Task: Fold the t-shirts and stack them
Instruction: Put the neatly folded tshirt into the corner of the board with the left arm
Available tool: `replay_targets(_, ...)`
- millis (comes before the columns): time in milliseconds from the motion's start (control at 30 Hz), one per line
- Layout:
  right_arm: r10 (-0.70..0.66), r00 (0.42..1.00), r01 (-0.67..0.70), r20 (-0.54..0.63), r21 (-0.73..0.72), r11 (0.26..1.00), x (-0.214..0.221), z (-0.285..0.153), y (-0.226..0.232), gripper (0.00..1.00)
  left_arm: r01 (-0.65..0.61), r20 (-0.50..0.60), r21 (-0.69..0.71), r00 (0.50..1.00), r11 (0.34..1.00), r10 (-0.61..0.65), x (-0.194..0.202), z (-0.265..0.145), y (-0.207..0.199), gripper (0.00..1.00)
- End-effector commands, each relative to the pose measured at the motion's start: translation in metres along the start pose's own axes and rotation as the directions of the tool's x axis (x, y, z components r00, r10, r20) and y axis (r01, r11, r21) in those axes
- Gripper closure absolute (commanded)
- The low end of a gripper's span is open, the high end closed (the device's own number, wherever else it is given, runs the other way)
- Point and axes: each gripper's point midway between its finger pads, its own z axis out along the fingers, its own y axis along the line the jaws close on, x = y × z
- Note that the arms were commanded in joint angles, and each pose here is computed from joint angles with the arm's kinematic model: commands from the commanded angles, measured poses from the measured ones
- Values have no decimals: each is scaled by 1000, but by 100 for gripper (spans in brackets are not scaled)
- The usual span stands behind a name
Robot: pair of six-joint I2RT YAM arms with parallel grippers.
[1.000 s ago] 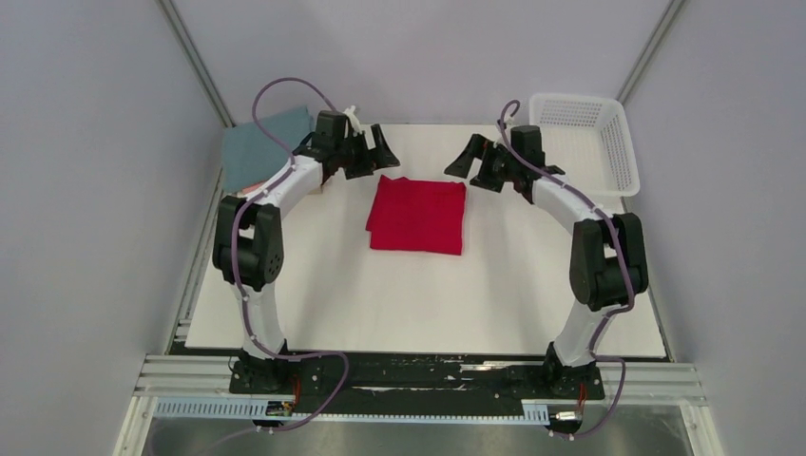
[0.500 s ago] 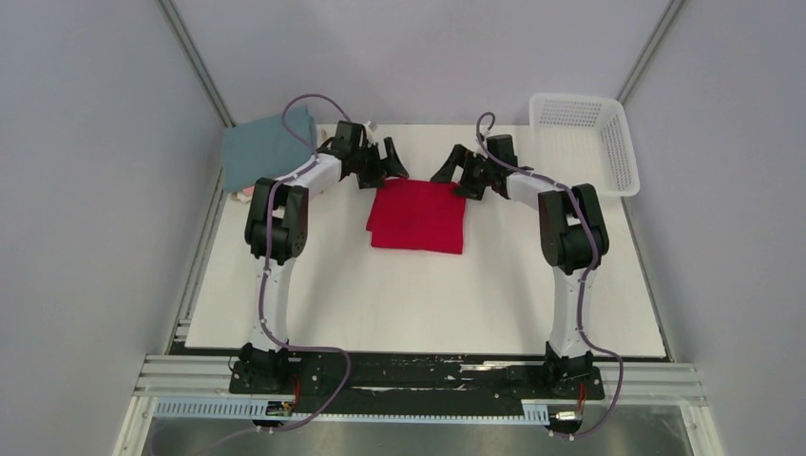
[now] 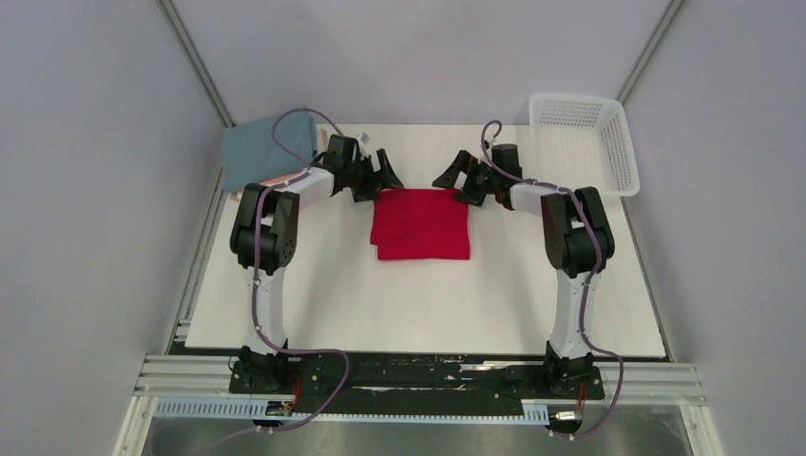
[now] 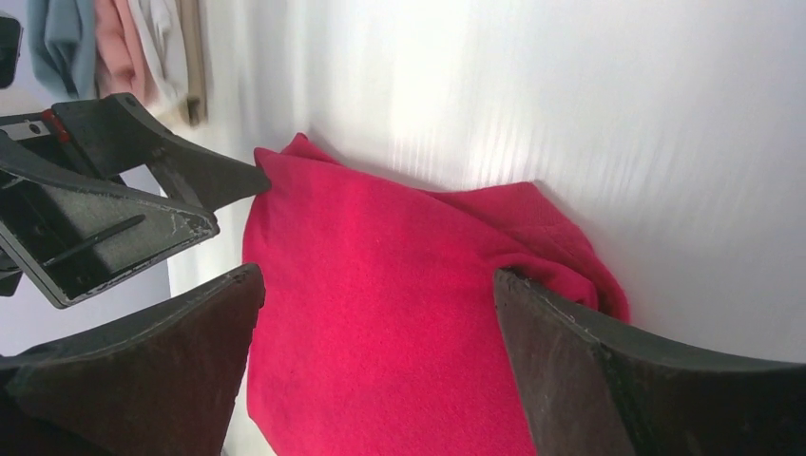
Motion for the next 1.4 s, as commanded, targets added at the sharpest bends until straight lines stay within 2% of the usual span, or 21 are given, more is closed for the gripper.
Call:
replay_targets(0,112,977,-67,-181,242,968,101,-30,-56,0,108,-112,-131,986,985,-123,81,-32,39,0)
replay_targets(100,98,977,-41,-188,282,959,131,-57,-52,0,93,-83,-120,991,988,-103,98,-57,31,0)
replay_targets(133,88,977,-30,-192,289,957,141,-65,-49,0,104,-109,-141,987,985,-120,119,-62,39,0)
replay_targets(267,41,980,17,-195,286,958,165,-88,-32,0,66,-115,-132,990,989,-81,147,-82,26,0)
replay_targets(400,-48,993,75,-104,271,960,129,-100,-4,0,8,-64,-106,998,994,-14,142,-98,0,0)
replay_targets(500,-119,993,115,0,273,955,91,-117,27,0,-38,27,-125,999,991,42,108,-118,-21,0)
replay_targets(667,-191,953,110,236,319,941,51,-178,58,0,-69,147,-148,985,987,91,92,-157,-39,0)
replay_targets(767,-164,922,24,351,372,928,60,-214,40,0,-22,125,-160,991,987,43,119,-161,-24,0)
replay_targets(900,-96,862,-103,497,358,928,73,-254,19,0,13,73,-151,997,988,-2,156,-156,-13,0)
replay_targets(1033,-88,788,-127,609,300,945,78,-284,18,0,8,34,-188,999,982,-2,176,-149,-5,0)
replay_targets(1167,-96,755,-102,649,261,960,84,-299,21,0,12,-1,-239,1000,971,-13,191,-137,4,0)
replay_targets(1267,-119,741,-101,661,284,953,85,-303,14,0,5,-20,-315,1000,949,-12,195,-128,13,0)
replay_targets(1367,-139,756,-96,639,318,943,86,-300,10,0,-32,-58,-408,998,912,9,205,-118,25,7)
